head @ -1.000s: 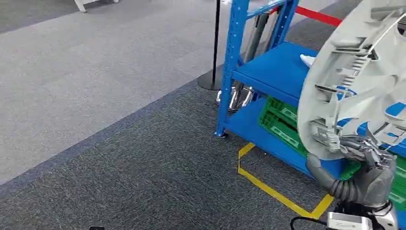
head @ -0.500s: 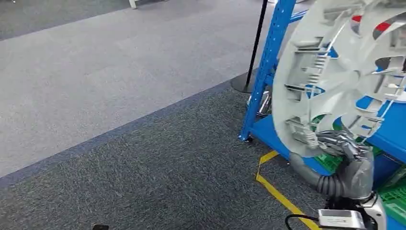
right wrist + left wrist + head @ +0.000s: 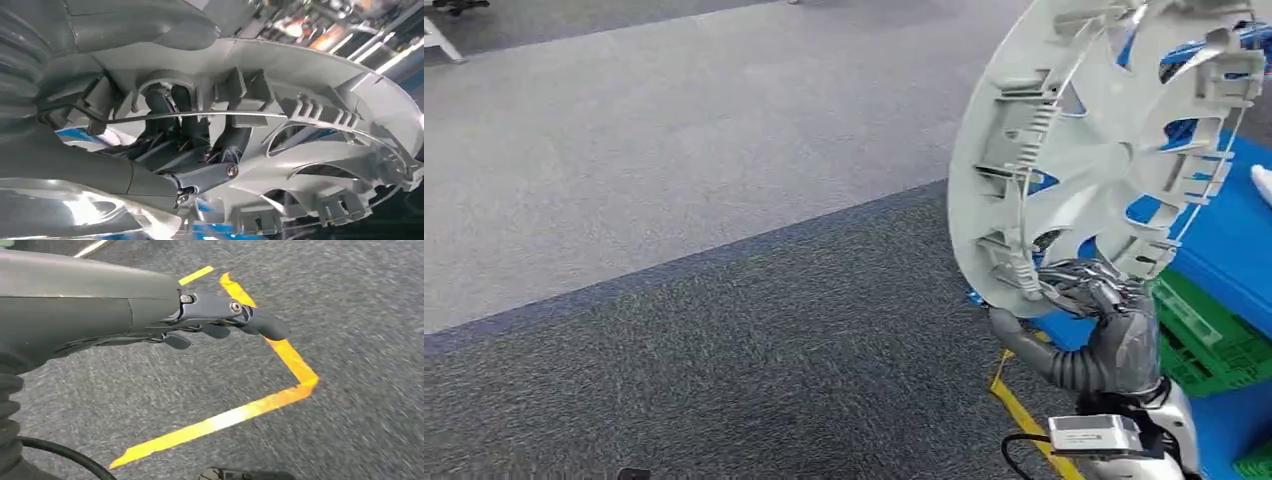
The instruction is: Take the parts from the cabinet and place them on the table.
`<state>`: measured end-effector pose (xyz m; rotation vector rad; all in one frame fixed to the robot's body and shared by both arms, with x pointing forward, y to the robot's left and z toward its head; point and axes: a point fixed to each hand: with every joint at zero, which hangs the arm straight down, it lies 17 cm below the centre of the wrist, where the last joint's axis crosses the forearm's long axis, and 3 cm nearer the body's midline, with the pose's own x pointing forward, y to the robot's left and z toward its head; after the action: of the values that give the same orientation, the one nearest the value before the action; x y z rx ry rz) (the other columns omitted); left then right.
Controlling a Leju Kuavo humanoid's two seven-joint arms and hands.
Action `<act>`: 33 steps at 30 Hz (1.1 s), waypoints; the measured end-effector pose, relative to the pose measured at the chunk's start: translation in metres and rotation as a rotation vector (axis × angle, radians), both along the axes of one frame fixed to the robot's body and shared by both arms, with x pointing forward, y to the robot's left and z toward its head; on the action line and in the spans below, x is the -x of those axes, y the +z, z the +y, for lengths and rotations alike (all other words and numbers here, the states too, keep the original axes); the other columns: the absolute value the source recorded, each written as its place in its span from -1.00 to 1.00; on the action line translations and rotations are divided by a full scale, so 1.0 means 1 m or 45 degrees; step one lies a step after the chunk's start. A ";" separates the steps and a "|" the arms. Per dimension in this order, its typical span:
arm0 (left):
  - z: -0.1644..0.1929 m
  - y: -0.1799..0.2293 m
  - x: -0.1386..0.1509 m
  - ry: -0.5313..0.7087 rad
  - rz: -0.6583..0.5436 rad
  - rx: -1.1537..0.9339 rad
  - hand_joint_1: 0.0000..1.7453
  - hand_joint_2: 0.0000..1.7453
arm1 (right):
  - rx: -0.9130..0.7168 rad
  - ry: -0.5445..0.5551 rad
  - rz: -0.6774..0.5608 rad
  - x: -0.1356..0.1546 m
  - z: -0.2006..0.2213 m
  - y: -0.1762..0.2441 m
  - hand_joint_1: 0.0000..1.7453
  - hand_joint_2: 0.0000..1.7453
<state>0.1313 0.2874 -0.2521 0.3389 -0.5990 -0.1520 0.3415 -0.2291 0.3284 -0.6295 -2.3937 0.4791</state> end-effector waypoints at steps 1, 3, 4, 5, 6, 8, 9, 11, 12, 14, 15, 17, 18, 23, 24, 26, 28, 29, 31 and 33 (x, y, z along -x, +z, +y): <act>0.001 0.000 -0.002 0.001 -0.004 -0.003 -1.00 1.00 | 0.000 0.000 0.001 0.000 0.000 0.000 1.00 1.00; 0.001 0.001 -0.004 0.000 -0.006 -0.001 -1.00 1.00 | 0.002 0.002 0.010 -0.001 0.001 -0.003 1.00 1.00; 0.001 0.001 -0.003 0.000 -0.006 -0.001 -1.00 1.00 | 0.003 0.003 0.014 -0.001 0.001 -0.004 1.00 1.00; 0.001 0.001 -0.003 0.000 -0.005 -0.001 -1.00 1.00 | 0.003 0.004 0.019 -0.001 0.002 -0.005 1.00 1.00; 0.001 0.000 -0.002 0.000 -0.004 -0.001 -1.00 1.00 | 0.004 0.006 0.023 -0.002 0.002 -0.006 1.00 1.00; 0.000 0.001 -0.003 0.001 -0.004 -0.001 -1.00 1.00 | 0.004 0.009 0.024 -0.002 0.003 -0.007 1.00 1.00; 0.000 0.001 -0.003 0.000 -0.004 0.000 -1.00 1.00 | 0.004 0.010 0.024 -0.002 0.004 -0.007 1.00 1.00; 0.000 0.001 -0.005 0.000 -0.008 0.000 -1.00 1.00 | 0.005 0.013 0.027 -0.002 0.005 -0.008 1.00 1.00; 0.000 0.000 -0.002 -0.001 -0.002 0.001 -1.00 1.00 | 0.006 0.014 0.025 -0.002 0.005 -0.007 1.00 1.00; 0.000 0.000 0.001 -0.002 0.003 0.001 -1.00 1.00 | 0.009 0.015 0.026 -0.003 0.006 -0.007 1.00 1.00; 0.000 0.000 0.001 -0.003 0.003 0.000 -1.00 1.00 | 0.012 0.018 0.027 -0.003 0.007 -0.006 1.00 1.00; 0.000 0.001 -0.004 -0.005 -0.005 0.000 -1.00 1.00 | 0.017 0.019 0.028 -0.004 0.007 -0.006 1.00 1.00; -0.001 0.001 -0.005 -0.006 -0.007 0.003 -1.00 1.00 | 0.021 0.017 0.030 -0.004 0.007 -0.007 1.00 1.00; 0.000 0.001 -0.003 -0.008 -0.004 0.002 -1.00 1.00 | 0.030 0.018 0.033 -0.006 0.009 -0.007 1.00 1.00; 0.001 0.001 -0.003 -0.008 -0.004 -0.001 -1.00 1.00 | 0.031 0.016 0.031 -0.007 0.010 -0.006 1.00 1.00; 0.001 0.001 -0.005 -0.006 -0.007 -0.003 -1.00 1.00 | 0.034 0.010 0.032 -0.008 0.009 -0.006 1.00 1.00; 0.005 0.000 0.000 0.003 0.005 -0.007 -1.00 1.00 | 0.035 0.008 0.032 -0.008 0.009 -0.006 1.00 1.00; 0.008 -0.001 0.001 0.008 0.007 -0.010 -1.00 1.00 | 0.036 0.008 0.034 -0.008 0.009 -0.007 1.00 1.00; 0.010 -0.001 0.003 0.019 0.014 -0.011 -1.00 1.00 | 0.046 -0.003 0.037 -0.007 0.007 -0.009 1.00 1.00; 0.015 -0.002 0.004 0.037 0.023 -0.018 -1.00 1.00 | 0.056 -0.011 0.054 -0.006 0.005 -0.014 1.00 1.00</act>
<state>0.1272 0.3024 -0.2540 0.3594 -0.5751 -0.1314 0.3474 -0.2239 0.3140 -0.6423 -2.3455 0.5373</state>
